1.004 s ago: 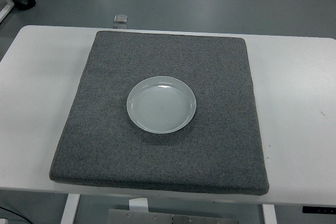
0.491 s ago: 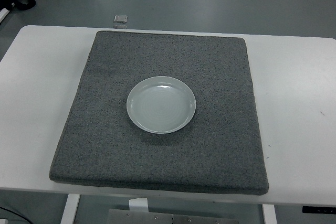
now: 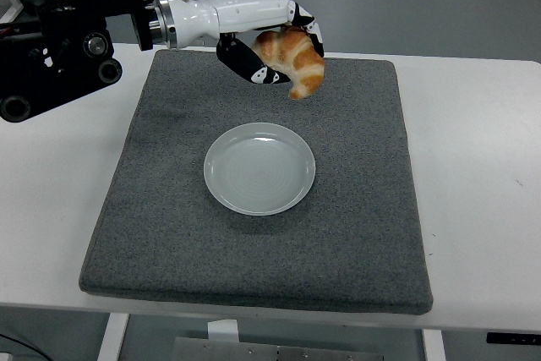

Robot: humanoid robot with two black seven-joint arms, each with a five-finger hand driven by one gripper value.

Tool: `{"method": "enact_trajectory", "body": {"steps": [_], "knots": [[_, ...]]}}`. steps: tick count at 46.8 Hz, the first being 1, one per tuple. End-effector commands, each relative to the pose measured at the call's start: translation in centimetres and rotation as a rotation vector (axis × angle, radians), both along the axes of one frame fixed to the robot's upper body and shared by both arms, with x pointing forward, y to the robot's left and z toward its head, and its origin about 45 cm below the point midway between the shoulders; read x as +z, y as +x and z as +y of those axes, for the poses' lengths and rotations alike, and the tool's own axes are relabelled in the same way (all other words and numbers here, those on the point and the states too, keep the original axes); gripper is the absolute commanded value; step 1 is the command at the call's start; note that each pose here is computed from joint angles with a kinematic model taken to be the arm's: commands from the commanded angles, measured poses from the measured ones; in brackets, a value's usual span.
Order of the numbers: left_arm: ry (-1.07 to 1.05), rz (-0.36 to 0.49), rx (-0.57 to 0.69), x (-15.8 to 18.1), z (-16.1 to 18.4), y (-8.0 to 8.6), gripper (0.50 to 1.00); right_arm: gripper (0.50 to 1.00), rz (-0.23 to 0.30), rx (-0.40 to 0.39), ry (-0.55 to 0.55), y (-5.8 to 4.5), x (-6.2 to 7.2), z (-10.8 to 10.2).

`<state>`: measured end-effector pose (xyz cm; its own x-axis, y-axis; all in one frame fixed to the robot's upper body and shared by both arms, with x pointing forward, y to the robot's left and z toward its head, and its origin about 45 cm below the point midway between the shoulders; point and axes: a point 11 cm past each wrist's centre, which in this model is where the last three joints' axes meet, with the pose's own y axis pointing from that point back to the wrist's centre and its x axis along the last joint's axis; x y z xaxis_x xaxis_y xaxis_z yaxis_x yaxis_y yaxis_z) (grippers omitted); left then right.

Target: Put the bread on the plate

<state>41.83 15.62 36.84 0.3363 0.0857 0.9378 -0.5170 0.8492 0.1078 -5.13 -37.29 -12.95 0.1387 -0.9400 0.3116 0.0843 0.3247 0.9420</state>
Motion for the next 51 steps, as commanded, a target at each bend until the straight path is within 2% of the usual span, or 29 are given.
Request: {"method": "enact_trajectory", "body": {"steps": [1, 15, 23, 33, 51], "knots": [[0.002, 0.034, 0.001, -2.6, 0.0, -0.6, 0.500, 0.938, 0.000, 0.000, 0.000, 0.0, 0.0, 0.0], [0.008, 0.113, 0.019, -10.4, 0.2, -2.7, 0.500, 0.938, -0.002, -0.001, 0.001, 0.1, 0.0, 0.0], [0.005, 0.154, 0.040, -12.7, 0.6, -3.4, 0.500, 0.938, -0.002, -0.001, 0.000, 0.1, 0.0, 0.0], [0.003, 0.153, 0.099, -14.3, 1.9, -2.6, 0.500, 0.938, -0.002, -0.001, 0.001, 0.1, 0.0, 0.0], [0.004, 0.170, 0.164, -16.1, 3.5, -2.2, 0.500, 0.938, -0.002, -0.001, 0.001, 0.1, 0.0, 0.0]]}}
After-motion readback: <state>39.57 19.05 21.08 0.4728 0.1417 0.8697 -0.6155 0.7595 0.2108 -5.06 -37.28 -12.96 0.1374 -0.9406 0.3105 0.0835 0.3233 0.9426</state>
